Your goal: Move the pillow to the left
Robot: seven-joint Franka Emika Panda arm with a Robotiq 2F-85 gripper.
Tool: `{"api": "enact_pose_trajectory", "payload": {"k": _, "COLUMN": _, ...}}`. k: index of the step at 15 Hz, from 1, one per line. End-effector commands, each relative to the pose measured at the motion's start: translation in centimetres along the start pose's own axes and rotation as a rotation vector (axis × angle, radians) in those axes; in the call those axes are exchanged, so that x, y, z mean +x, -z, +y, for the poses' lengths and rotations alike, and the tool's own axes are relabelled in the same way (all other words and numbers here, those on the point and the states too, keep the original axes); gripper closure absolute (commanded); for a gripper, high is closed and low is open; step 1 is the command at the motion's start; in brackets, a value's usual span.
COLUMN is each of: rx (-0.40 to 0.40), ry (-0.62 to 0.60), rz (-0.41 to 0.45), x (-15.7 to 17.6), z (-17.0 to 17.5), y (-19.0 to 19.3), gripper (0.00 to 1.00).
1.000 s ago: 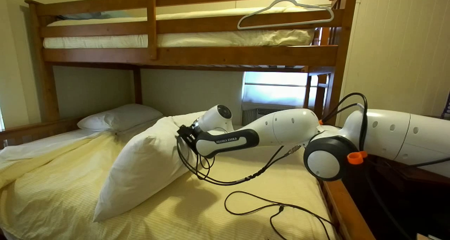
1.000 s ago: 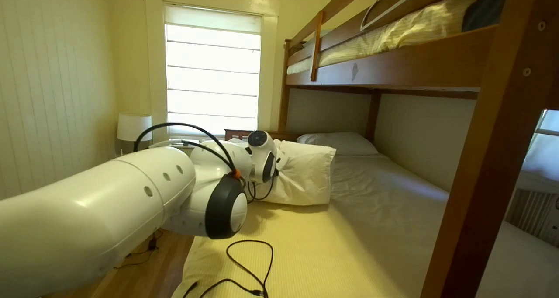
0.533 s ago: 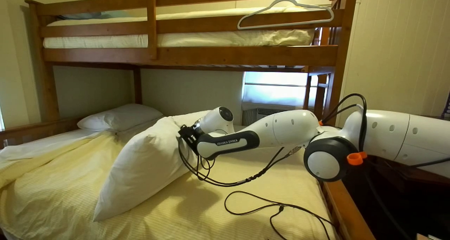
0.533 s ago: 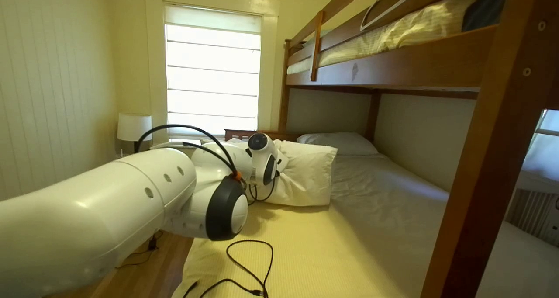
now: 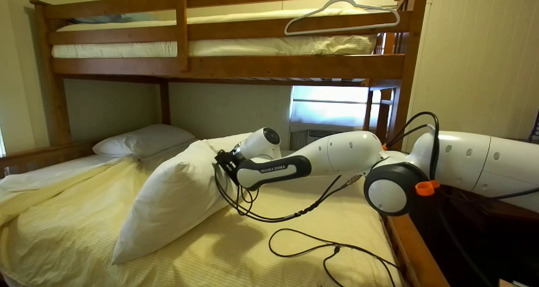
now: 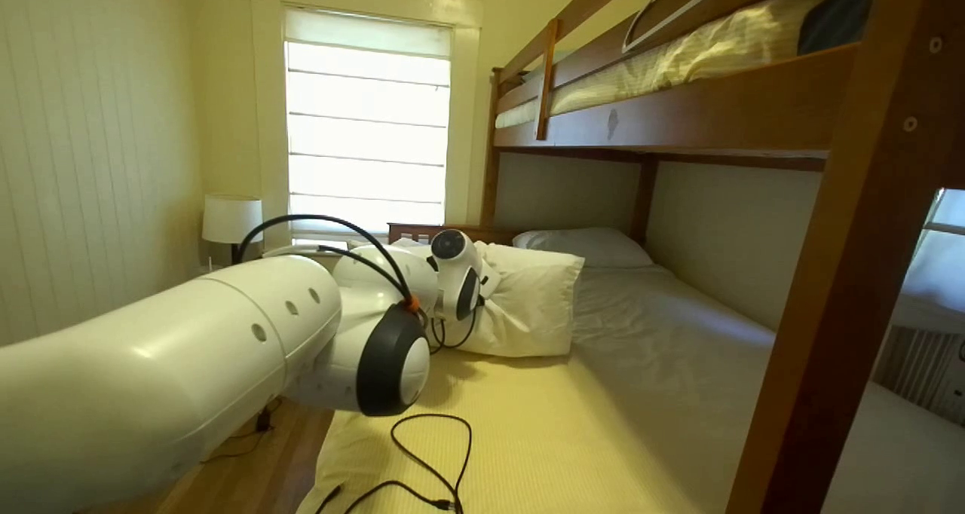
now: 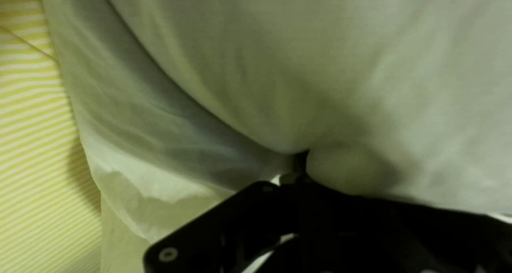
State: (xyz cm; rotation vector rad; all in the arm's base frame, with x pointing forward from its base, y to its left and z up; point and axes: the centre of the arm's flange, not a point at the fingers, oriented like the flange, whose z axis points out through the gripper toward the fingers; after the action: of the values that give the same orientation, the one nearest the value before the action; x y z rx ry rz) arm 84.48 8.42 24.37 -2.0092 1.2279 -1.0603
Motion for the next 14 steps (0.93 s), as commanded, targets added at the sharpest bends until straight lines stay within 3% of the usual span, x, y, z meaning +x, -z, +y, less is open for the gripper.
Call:
{"api": "enact_pose_trajectory", "payload": {"k": 1, "rx": -0.030, "ry": -0.045, "rz": -0.035, "x": 0.6, "z": -0.4, "y": 4.0, "gripper": 0.72}}
{"api": "enact_pose_trajectory", "payload": {"k": 7, "rx": -0.197, "ry": -0.094, "rz": -0.167, "x": 1.1, "z": -3.7, "y": 7.9, "gripper": 0.34}}
{"api": "enact_pose_trajectory", "payload": {"k": 11, "rx": -0.335, "ry": -0.062, "rz": -0.194, "x": 1.7, "z": -6.2, "y": 10.8, "gripper": 0.06}}
{"api": "enact_pose_trajectory", "payload": {"k": 14, "rx": -0.438, "ry": -0.027, "rz": -0.208, "x": 1.8, "z": -8.1, "y": 13.2, "gripper": 0.00}}
